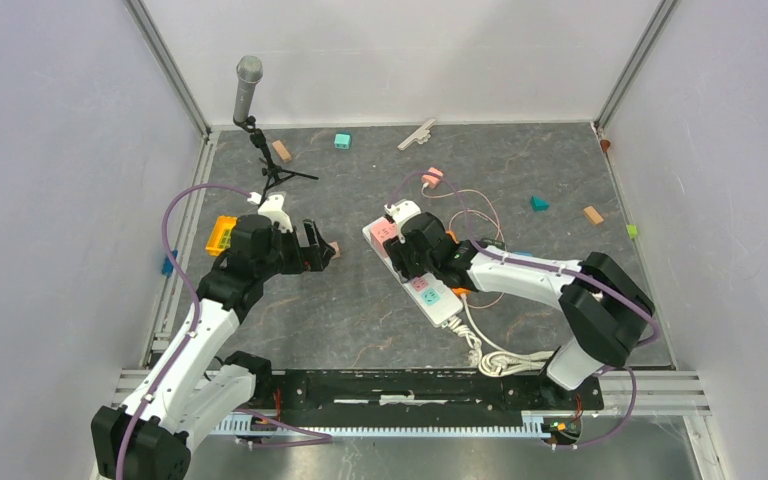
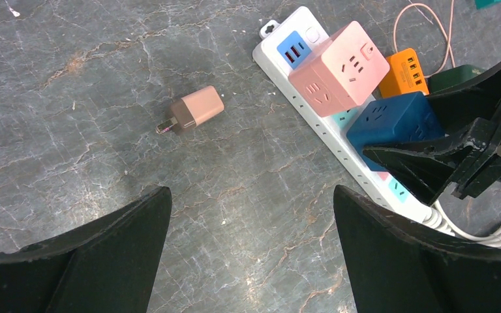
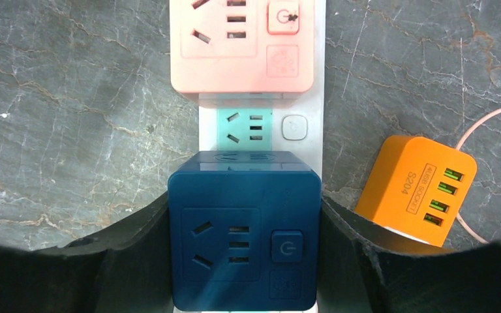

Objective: Insert the plug
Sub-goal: Insert the plug into the socket, then pick up the plug from the center of the board.

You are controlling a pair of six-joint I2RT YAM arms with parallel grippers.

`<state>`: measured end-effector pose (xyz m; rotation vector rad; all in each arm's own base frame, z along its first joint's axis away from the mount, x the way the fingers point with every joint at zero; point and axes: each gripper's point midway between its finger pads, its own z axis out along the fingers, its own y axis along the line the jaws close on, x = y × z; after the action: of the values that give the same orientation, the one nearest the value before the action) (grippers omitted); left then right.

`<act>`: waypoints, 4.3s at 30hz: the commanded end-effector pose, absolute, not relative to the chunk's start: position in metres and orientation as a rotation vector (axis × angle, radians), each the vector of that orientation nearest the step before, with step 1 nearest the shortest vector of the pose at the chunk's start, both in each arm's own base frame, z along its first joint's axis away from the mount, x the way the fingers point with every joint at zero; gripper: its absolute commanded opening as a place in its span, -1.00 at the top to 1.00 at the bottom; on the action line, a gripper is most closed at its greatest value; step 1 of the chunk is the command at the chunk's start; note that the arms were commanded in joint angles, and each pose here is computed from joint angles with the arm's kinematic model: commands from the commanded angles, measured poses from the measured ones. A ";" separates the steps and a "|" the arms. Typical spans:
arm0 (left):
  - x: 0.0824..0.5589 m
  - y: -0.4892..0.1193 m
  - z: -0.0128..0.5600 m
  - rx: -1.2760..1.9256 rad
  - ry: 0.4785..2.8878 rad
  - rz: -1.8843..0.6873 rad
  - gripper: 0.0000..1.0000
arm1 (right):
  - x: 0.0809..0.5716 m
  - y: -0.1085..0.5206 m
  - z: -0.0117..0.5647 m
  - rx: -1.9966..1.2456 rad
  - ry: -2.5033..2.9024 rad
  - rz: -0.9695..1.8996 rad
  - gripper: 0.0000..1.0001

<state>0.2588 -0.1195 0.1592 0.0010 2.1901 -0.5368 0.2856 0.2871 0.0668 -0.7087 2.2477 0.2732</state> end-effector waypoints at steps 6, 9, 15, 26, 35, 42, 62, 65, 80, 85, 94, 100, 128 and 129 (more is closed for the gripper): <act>0.266 -0.117 0.169 0.040 2.152 -0.508 -0.99 | 0.220 0.188 -0.045 -0.999 2.598 -0.167 1.00; 0.266 -0.117 0.169 0.037 2.152 -0.508 -0.99 | 0.210 0.172 -0.051 -0.994 2.601 -0.198 1.00; 0.264 -0.118 0.171 0.041 2.156 -0.516 -0.99 | 0.203 0.187 -0.057 -1.004 2.613 -0.070 1.00; 0.259 -0.126 0.199 0.051 2.148 -0.576 -0.99 | 0.232 0.270 0.018 -0.907 2.471 0.340 -0.82; 0.270 -0.151 0.216 -0.035 2.141 -0.767 -0.99 | 0.243 0.250 0.059 -0.747 2.443 0.533 -0.96; 0.287 -0.165 0.216 -0.134 2.188 -0.849 -0.99 | 0.202 0.252 0.027 -0.804 2.552 0.744 -0.96; 0.308 -0.277 0.230 0.046 2.219 -0.716 -0.94 | 0.265 0.207 0.124 -0.560 2.330 0.549 -0.96; 0.312 -0.306 0.223 0.061 2.242 -0.709 -0.93 | 0.275 0.168 0.128 -0.435 2.335 0.399 -0.96; 0.303 -0.473 0.152 0.368 2.328 -0.540 -0.92 | 0.259 0.025 0.107 0.128 2.378 -0.019 -0.96; 0.301 -0.506 0.127 0.430 2.332 -0.474 -0.93 | 0.248 0.014 0.098 0.163 2.408 -0.048 -0.96; 0.300 -0.512 0.077 0.452 2.390 -0.386 -0.84 | 0.246 0.007 0.107 0.169 2.385 -0.079 -0.96; 0.302 -0.503 0.047 0.434 2.429 -0.290 -0.78 | 0.249 0.008 0.114 0.152 2.368 -0.069 -0.96; 0.318 -0.509 0.090 0.434 2.343 -0.526 -0.95 | 0.261 -0.012 0.145 0.275 2.254 -0.075 -0.96; 0.317 -0.512 0.084 0.452 2.350 -0.512 -0.93 | 0.261 -0.013 0.149 0.275 2.242 -0.079 -0.96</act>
<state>0.3217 -0.5134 0.1157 0.3769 2.2788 -0.6425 0.2521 -0.0038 0.1138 0.2560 2.3457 -0.0375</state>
